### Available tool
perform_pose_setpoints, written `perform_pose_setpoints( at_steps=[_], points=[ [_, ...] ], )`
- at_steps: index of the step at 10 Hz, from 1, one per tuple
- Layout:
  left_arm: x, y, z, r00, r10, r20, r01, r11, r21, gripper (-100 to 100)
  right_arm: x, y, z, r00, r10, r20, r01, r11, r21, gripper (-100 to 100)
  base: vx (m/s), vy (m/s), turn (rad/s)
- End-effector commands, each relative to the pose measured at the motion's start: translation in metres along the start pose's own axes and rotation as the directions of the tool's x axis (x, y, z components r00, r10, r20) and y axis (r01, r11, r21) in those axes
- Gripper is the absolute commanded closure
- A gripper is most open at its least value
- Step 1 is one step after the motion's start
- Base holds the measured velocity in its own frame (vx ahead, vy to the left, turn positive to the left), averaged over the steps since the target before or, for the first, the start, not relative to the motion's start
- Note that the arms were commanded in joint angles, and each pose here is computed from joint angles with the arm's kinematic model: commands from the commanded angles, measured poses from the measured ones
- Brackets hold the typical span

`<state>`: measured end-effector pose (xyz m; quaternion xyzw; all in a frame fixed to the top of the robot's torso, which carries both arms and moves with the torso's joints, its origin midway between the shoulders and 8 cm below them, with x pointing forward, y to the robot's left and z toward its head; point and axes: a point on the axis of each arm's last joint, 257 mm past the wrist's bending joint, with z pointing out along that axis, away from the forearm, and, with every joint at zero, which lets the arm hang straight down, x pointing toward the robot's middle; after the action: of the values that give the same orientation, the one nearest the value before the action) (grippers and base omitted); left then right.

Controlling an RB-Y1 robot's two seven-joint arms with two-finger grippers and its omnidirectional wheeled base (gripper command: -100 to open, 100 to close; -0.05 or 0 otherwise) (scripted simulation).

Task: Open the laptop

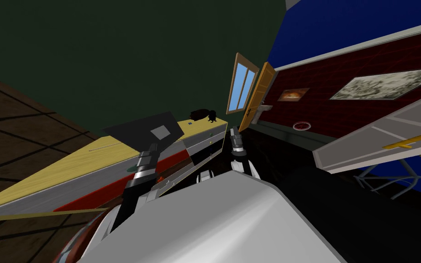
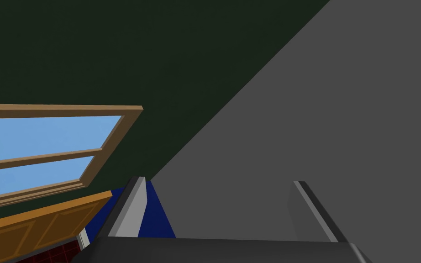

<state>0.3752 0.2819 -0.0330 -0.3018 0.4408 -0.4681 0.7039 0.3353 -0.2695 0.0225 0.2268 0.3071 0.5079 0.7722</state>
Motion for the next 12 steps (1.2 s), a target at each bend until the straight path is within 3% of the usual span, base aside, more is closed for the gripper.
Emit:
perform_pose_setpoints(
  at_steps=[1,12],
  points=[
    [-0.007,0.003,0.006,0.9998,0.006,-0.017,-0.007,0.9996,-0.028,-100,0.0,0.0,0.0,1.0,0.0,0.0,0.0,1.0,0.0,0,-0.018,0.019,-0.041],
    [-0.036,0.009,0.035,0.9952,0.045,-0.087,-0.057,0.9884,-0.141,-100,0.0,0.0,0.0,1.0,0.0,0.0,0.0,1.0,0.0,0,-0.025,0.019,-0.043]
  ],
)
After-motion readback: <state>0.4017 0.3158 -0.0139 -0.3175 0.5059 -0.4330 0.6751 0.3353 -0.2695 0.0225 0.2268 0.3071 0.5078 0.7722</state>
